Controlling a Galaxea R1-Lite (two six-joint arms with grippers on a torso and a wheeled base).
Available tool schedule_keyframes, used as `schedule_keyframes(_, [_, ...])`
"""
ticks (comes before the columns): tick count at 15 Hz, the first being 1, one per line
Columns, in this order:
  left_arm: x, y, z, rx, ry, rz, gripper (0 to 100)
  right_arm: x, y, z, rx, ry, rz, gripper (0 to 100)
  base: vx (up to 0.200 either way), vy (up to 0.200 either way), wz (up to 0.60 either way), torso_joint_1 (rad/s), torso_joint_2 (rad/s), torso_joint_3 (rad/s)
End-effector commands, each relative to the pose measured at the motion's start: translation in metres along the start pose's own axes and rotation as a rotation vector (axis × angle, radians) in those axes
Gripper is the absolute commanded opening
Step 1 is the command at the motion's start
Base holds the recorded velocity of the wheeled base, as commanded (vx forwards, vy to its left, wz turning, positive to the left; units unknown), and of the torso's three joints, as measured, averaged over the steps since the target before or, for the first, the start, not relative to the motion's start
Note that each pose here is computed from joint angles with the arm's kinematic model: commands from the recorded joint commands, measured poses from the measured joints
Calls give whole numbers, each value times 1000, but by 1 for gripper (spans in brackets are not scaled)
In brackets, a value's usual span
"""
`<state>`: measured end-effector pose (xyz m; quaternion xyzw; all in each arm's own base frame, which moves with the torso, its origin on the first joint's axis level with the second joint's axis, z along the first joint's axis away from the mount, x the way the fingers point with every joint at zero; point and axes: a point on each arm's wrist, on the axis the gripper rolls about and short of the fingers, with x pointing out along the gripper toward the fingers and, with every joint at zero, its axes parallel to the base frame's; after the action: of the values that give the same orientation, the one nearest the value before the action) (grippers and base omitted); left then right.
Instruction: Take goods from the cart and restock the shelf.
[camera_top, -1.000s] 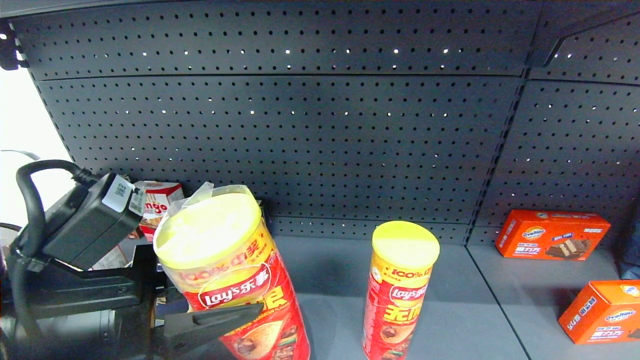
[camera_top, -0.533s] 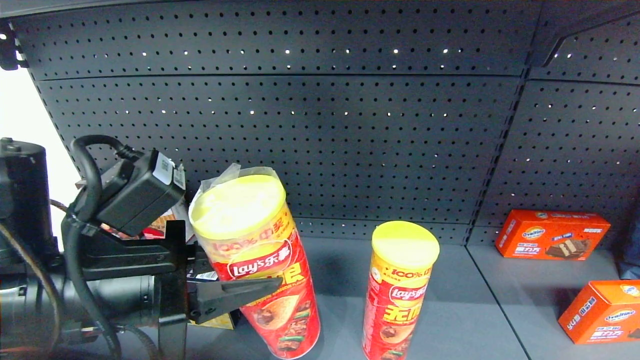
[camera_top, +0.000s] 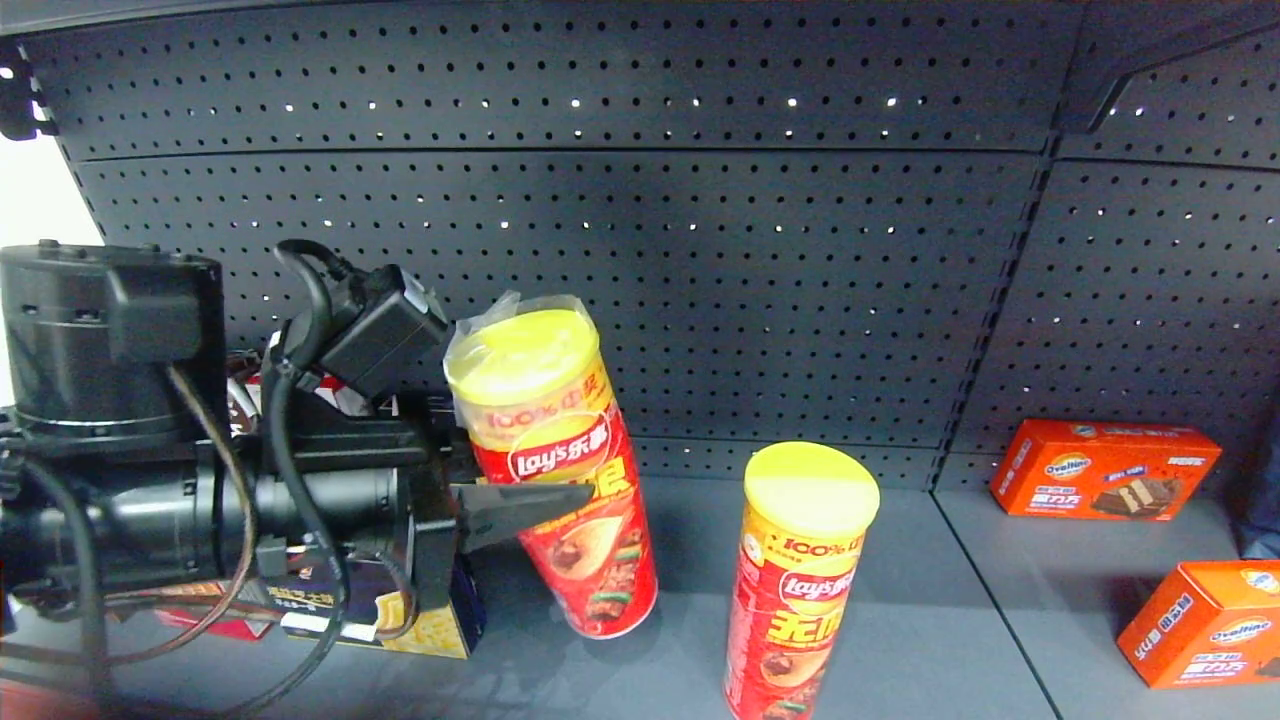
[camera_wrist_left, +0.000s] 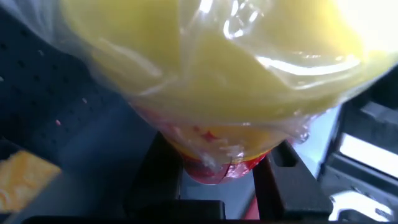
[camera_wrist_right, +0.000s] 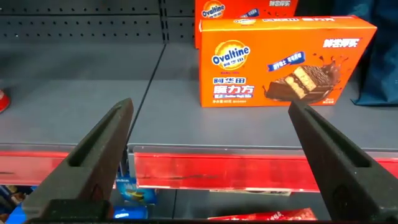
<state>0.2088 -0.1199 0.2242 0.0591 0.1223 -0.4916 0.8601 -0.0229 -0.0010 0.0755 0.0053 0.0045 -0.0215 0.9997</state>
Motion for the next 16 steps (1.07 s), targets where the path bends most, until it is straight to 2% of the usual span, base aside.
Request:
schedule_keyframes(1, [20,22,-2,-14,5,26,0,0,0,0,0,3,0,100,0,0,0,0,0,0])
schedule_keyframes(2, [24,24,-2,-6,-8,8,0,0,0,0,0,3,0,100,0,0,0,0,0,0])
schedule_keyframes(4, [26,30,-5,-18,1,8,0,0,0,0,0,3,0,100,0,0,0,0,0,0])
schedule_keyframes(6, [32,31,-11,-30,22,-5,0,0,0,0,0,3,0,100,0,0,0,0,0,0])
schedule_keyframes(8, [43,45,-12,-41,33,15,0,0,0,0,0,3,0,100,0,0,0,0,0,0])
schedule_keyframes(9, [48,53,-5,-35,16,24,0,0,0,0,0,3,0,100,0,0,0,0,0,0])
schedule_keyframes(10, [57,61,2,-14,0,34,0,0,0,0,0,3,0,100,0,0,0,0,0,0])
schedule_keyframes(11, [61,65,3,-3,-3,33,0,0,0,0,0,3,0,100,0,0,0,0,0,0])
schedule_keyframes(12, [74,74,6,24,1,33,0,0,0,0,0,3,0,100,0,0,0,0,0,0])
schedule_keyframes(13, [84,79,5,28,12,23,0,0,0,0,0,3,0,100,0,0,0,0,0,0])
schedule_keyframes(15, [99,83,-3,29,35,3,0,0,0,0,0,3,0,100,0,0,0,0,0,0])
schedule_keyframes(16, [104,82,-7,54,49,-9,0,0,0,0,0,3,0,100,0,0,0,0,0,0])
